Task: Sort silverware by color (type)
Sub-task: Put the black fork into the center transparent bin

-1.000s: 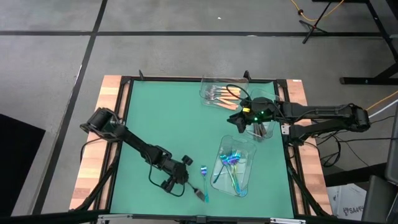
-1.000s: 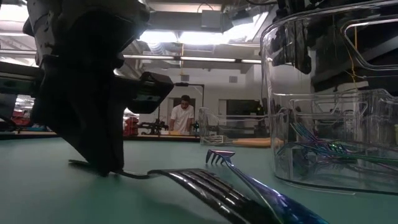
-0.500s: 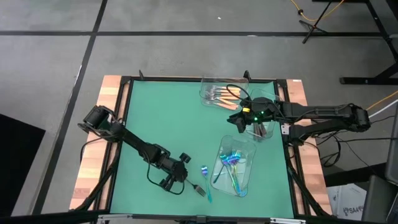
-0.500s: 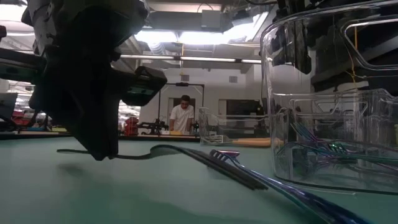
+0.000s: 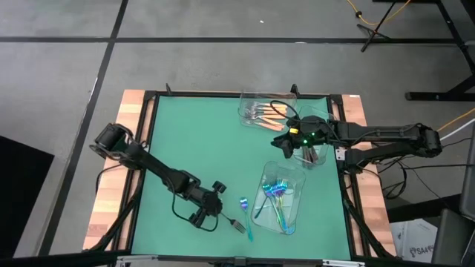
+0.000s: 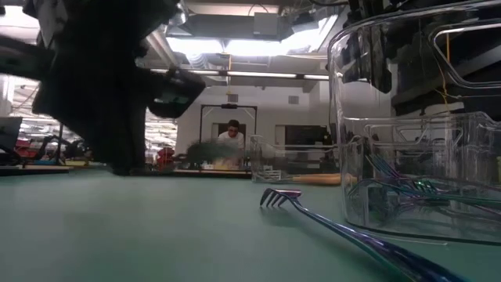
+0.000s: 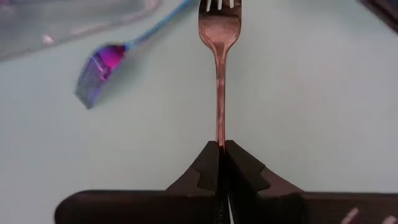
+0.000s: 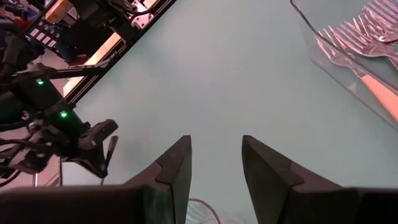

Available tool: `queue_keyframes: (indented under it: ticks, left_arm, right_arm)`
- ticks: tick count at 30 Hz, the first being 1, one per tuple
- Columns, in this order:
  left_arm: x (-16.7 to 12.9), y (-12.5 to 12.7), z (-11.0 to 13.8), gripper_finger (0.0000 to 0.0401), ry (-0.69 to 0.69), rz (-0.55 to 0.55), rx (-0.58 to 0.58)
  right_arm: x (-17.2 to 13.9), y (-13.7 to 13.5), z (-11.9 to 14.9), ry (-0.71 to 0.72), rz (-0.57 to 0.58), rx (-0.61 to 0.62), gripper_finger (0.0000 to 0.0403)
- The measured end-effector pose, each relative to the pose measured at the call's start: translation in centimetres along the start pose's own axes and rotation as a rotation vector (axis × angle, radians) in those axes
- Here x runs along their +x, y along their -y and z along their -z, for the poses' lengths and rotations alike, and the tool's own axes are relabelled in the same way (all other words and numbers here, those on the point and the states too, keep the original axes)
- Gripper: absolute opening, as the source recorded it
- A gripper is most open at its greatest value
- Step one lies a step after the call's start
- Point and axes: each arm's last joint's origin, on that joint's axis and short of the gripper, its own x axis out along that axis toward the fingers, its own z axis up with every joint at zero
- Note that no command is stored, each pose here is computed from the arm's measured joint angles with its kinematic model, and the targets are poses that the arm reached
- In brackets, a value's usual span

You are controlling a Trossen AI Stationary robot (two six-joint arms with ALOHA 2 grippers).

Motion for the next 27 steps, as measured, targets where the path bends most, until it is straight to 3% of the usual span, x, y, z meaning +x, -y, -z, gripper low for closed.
queue_keyframes:
  ticks: [16, 27]
  left_arm:
    - [-1.4, -0.4, 0.6, 0.0007, -0.102, -0.105, 0.0]
    - [-1.6, -2.4, 1.4, 0.0007, -0.162, -0.296, -0.137]
  right_arm:
    - [0.0, -0.3, -0.3, 0.033, -0.027, -0.006, 0.0129]
    - [0.0, -0.3, -0.3, 0.033, -0.027, -0.008, 0.0129]
